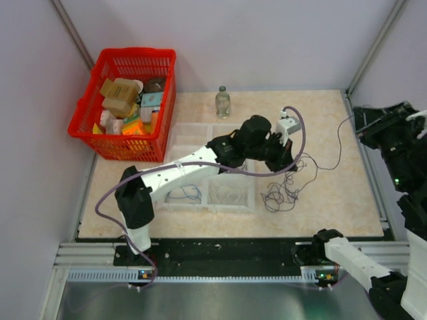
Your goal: Untangle the cables
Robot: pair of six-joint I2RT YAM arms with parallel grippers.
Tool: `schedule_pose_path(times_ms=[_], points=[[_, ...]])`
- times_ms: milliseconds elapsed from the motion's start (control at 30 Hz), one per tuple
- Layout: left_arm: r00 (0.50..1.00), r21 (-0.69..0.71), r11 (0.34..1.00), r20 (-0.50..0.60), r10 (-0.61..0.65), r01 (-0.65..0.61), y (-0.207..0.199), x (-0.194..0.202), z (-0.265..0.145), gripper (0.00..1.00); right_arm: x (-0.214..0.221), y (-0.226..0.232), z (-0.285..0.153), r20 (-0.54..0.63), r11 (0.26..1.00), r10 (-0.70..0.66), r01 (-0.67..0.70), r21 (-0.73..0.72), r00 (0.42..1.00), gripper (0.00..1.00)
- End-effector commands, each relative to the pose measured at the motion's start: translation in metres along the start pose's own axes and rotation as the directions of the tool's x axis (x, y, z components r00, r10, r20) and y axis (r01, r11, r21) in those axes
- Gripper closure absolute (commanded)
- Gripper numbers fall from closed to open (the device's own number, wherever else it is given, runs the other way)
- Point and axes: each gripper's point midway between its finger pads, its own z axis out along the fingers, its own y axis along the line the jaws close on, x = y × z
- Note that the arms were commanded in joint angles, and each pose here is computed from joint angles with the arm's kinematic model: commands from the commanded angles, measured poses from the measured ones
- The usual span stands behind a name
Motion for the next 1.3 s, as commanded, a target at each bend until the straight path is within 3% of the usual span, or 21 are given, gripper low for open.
schedule_pose_path(times_ms=[0,67,167,233,367,467,567,700,867,1000,1267], points=[[0.994,-0.003,0.997,0.083,0.078,-0.078,-0.025,-0.04,-0.044,1.0,0.063,-0.046,0.025,-0.164,0.981,-0.141,0.161,0.113,0.976,0.63],[0.998,0.033,0.999,0.053,0.035,-0.037,-0.03,-0.042,-0.049,1.0,0.126,-0.061,0.037,-0.363,0.978,-0.144,0.188,0.087,0.921,0.4],[1.0,0.052,0.999,0.011,-0.01,0.01,-0.031,-0.039,-0.053,1.0,0.211,-0.083,0.029,-0.608,0.985,-0.092,0.161,0.06,0.789,0.33],[1.0,0.025,1.0,0.005,-0.018,0.017,-0.029,-0.04,-0.057,1.0,0.24,-0.1,0.02,-0.653,0.986,-0.053,0.144,0.086,0.755,0.29],[1.0,-0.003,1.0,0.028,-0.001,0.001,-0.03,-0.047,-0.067,1.0,0.258,-0.129,0.006,-0.642,0.977,-0.003,0.14,0.163,0.767,0.13],[0.998,-0.004,1.0,0.049,0.028,-0.028,-0.034,-0.054,-0.073,1.0,0.26,-0.139,0.005,-0.617,0.973,0.086,0.067,0.221,0.782,0.12],[0.997,0.0,0.999,0.064,0.049,-0.049,-0.038,-0.057,-0.079,1.0,0.257,-0.15,0.009,-0.55,0.939,0.272,-0.093,0.33,0.79,0.16],[0.995,0.004,0.999,0.082,0.051,-0.051,-0.043,-0.061,-0.086,1.0,0.269,-0.168,0.018,-0.519,0.891,0.403,-0.191,0.413,0.754,0.17],[0.99,0.037,0.998,0.129,0.055,-0.06,-0.058,-0.072,-0.097,1.0,0.323,-0.172,0.024,-0.619,0.856,0.511,-0.288,0.429,0.597,0.15],[0.983,0.059,0.996,0.171,0.062,-0.073,-0.07,-0.086,-0.109,1.0,0.359,-0.192,0.028,-0.602,0.808,0.587,-0.341,0.481,0.541,0.16],[0.973,0.168,0.98,0.221,0.068,-0.107,-0.105,-0.11,-0.123,1.0,0.395,-0.185,0.034,-0.602,0.682,0.717,-0.529,0.504,0.352,0.19]])
